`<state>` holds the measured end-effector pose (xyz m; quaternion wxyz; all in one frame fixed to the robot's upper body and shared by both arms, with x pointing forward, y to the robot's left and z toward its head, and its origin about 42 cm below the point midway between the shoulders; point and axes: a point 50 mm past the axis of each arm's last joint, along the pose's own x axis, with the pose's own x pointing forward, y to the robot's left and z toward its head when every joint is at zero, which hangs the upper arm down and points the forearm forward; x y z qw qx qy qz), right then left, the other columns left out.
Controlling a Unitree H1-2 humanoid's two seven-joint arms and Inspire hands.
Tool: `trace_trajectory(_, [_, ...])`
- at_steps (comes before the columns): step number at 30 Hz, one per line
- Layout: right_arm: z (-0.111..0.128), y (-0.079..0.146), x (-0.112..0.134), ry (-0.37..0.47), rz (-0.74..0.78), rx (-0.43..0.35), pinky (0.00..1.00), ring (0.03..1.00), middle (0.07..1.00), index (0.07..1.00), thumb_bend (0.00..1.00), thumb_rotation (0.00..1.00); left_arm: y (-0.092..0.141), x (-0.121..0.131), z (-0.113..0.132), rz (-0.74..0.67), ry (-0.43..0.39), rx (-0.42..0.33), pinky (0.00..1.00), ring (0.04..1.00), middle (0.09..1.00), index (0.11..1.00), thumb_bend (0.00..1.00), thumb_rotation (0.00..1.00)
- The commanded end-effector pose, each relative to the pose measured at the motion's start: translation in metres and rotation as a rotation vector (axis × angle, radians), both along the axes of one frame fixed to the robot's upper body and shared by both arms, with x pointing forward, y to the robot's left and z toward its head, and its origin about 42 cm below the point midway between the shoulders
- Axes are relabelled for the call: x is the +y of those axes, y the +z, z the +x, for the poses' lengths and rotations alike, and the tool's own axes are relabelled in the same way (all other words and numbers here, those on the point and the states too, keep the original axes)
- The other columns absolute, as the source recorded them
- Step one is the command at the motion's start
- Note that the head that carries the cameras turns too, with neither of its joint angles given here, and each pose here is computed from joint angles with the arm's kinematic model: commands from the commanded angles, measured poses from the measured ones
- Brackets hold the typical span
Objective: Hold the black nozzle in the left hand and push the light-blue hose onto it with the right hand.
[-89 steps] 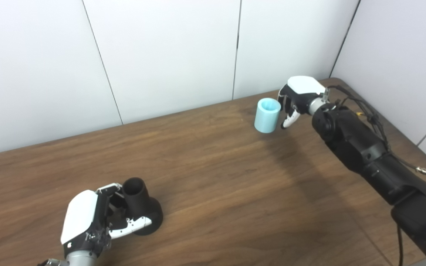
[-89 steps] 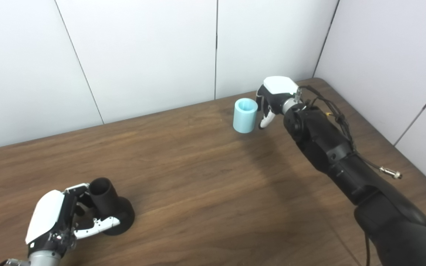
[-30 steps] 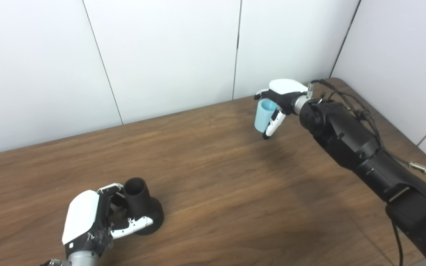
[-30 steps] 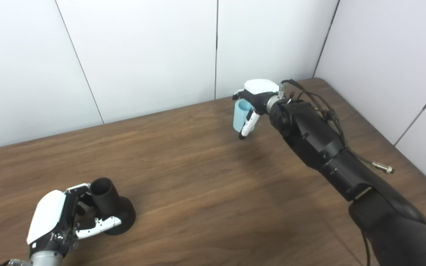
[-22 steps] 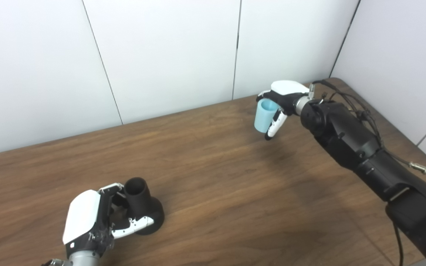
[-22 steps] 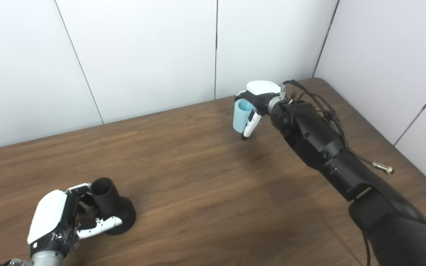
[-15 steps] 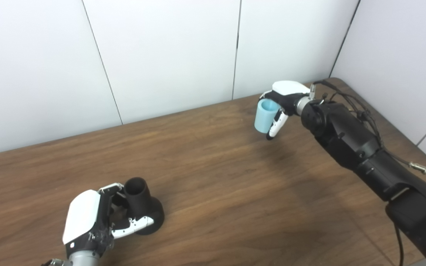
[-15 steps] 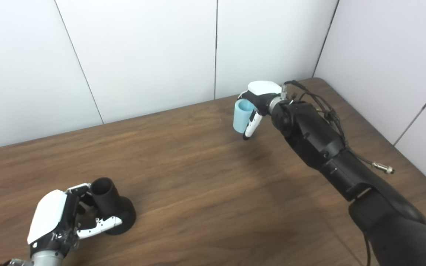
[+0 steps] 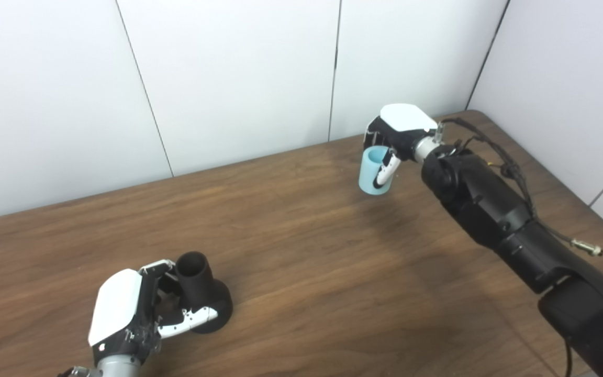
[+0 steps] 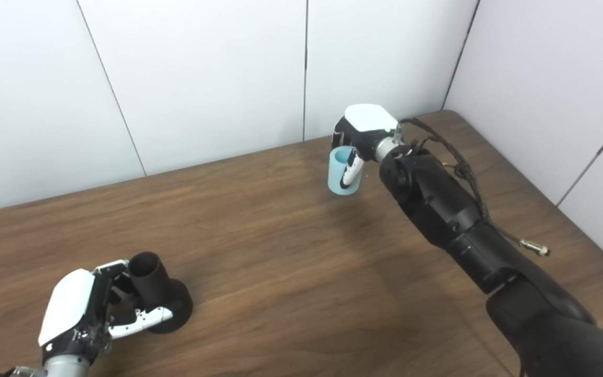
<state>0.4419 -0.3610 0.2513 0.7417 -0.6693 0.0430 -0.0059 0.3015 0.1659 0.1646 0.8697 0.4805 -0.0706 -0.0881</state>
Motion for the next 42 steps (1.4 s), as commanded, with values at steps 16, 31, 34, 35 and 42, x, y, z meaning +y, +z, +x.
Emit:
trace_trajectory(16, [0.0, 0.028, -0.003, 0.056, -0.051, -0.116, 0.12, 0.18, 0.283, 0.485, 0.52, 0.13, 0.001, 0.001, 0.0, 0.027, -0.003, 0.01, 0.47, 0.575, 0.467, 0.499, 0.52, 0.0])
trace_trajectory(31, [-0.056, 0.087, 0.049, 0.234, -0.02, -0.252, 0.07, 0.123, 0.244, 0.484, 0.52, 0.13, -0.008, -0.015, -0.005, 0.027, -0.014, 0.026, 0.48, 0.571, 0.479, 0.493, 0.52, 0.0])
trace_trajectory(34, [-0.065, 0.088, 0.064, 0.283, 0.005, -0.251, 0.09, 0.152, 0.287, 0.484, 0.52, 0.13, -0.009, -0.02, -0.007, 0.026, -0.012, 0.03, 0.47, 0.56, 0.482, 0.491, 0.52, 0.0])
trace_trajectory(35, [-0.066, 0.088, 0.068, 0.303, 0.017, -0.247, 0.08, 0.141, 0.26, 0.483, 0.52, 0.13, -0.01, -0.021, -0.007, 0.023, -0.01, 0.032, 0.45, 0.542, 0.483, 0.49, 0.52, 0.0])
trace_trajectory(42, [-0.085, 0.088, 0.099, 0.417, 0.108, -0.229, 0.34, 0.371, 0.471, 0.488, 0.53, 0.0, -0.013, -0.032, -0.008, 0.045, 0.0, 0.034, 0.4, 0.491, 0.457, 0.496, 0.53, 0.0])
